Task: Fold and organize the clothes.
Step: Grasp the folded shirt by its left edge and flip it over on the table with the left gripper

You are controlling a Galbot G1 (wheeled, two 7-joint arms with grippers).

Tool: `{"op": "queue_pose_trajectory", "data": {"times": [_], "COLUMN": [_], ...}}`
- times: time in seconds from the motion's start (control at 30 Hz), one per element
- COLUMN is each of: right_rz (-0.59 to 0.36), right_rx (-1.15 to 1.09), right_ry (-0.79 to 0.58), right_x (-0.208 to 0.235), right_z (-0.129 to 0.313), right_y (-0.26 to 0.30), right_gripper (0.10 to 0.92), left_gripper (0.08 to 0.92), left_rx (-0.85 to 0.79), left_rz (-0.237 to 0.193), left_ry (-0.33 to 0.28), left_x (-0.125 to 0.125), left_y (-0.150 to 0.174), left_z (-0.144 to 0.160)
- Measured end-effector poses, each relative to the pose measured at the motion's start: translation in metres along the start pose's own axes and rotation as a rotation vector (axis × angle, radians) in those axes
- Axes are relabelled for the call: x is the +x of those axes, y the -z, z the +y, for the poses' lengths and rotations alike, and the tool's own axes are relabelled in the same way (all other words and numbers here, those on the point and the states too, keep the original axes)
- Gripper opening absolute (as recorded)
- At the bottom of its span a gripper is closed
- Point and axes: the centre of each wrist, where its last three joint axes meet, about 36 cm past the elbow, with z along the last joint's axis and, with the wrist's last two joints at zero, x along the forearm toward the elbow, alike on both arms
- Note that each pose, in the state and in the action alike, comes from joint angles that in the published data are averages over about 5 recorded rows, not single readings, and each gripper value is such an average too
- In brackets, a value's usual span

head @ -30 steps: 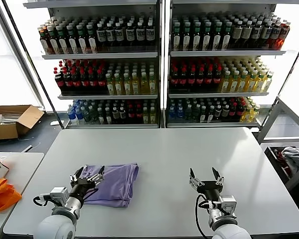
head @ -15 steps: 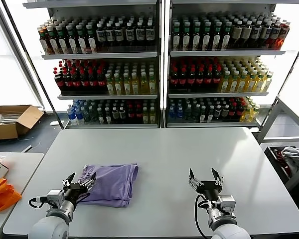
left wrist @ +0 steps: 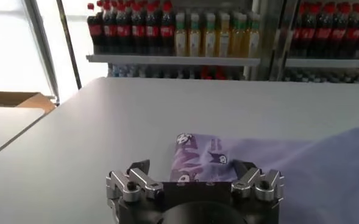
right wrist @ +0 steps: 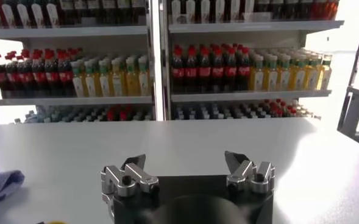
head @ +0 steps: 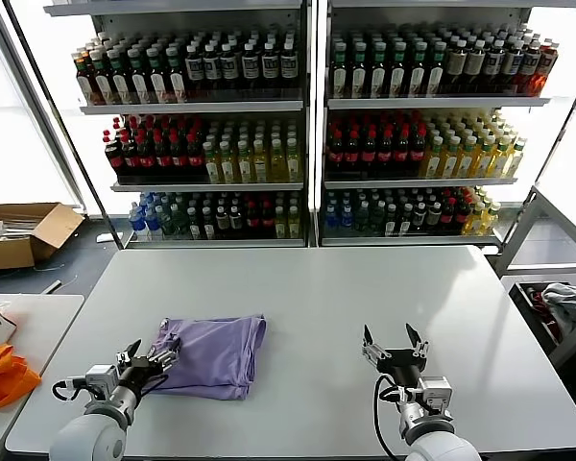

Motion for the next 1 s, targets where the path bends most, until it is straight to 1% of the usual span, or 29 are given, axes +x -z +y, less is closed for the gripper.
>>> {"op": "queue_pose_trajectory", "data": {"times": [0.17, 0.3, 0.5, 0.6, 0.8, 1.0], "right_rz": [0.005, 0.007, 0.005, 0.002, -0.002, -0.005], "right_rx": [-0.002, -0.003, -0.003, 0.0, 0.0, -0.001], "right_ry": [0.001, 0.004, 0.006, 0.004, 0.003, 0.004], "right_x": [0.0006, 0.0012, 0.0011, 0.0009, 0.0006, -0.0001], "right_z": [0.0006, 0.0021, 0.0028, 0.0017, 0.0013, 0.0016], "right_y": [-0.002, -0.0034, -0.0029, -0.0018, -0.0003, 0.0009], "right_gripper": [0.823, 0.823, 0.823, 0.823, 0.823, 0.823], "left_gripper": [0.822, 0.823, 0.807, 0.746, 0.574, 0.392], "left_rx": [0.056, 0.102, 0.149, 0.163, 0.178, 0.173], "left_rz": [0.028, 0.05, 0.061, 0.061, 0.058, 0.054], "left_ry": [-0.011, -0.032, -0.066, -0.076, -0.089, -0.085], "left_x": [-0.0013, -0.0011, -0.0011, -0.0022, -0.0033, -0.0057], "left_y": [-0.0016, -0.0044, -0.0054, -0.005, -0.0057, -0.0083], "left_z": [0.0061, 0.0081, 0.0073, 0.007, 0.0046, 0.0036]}}
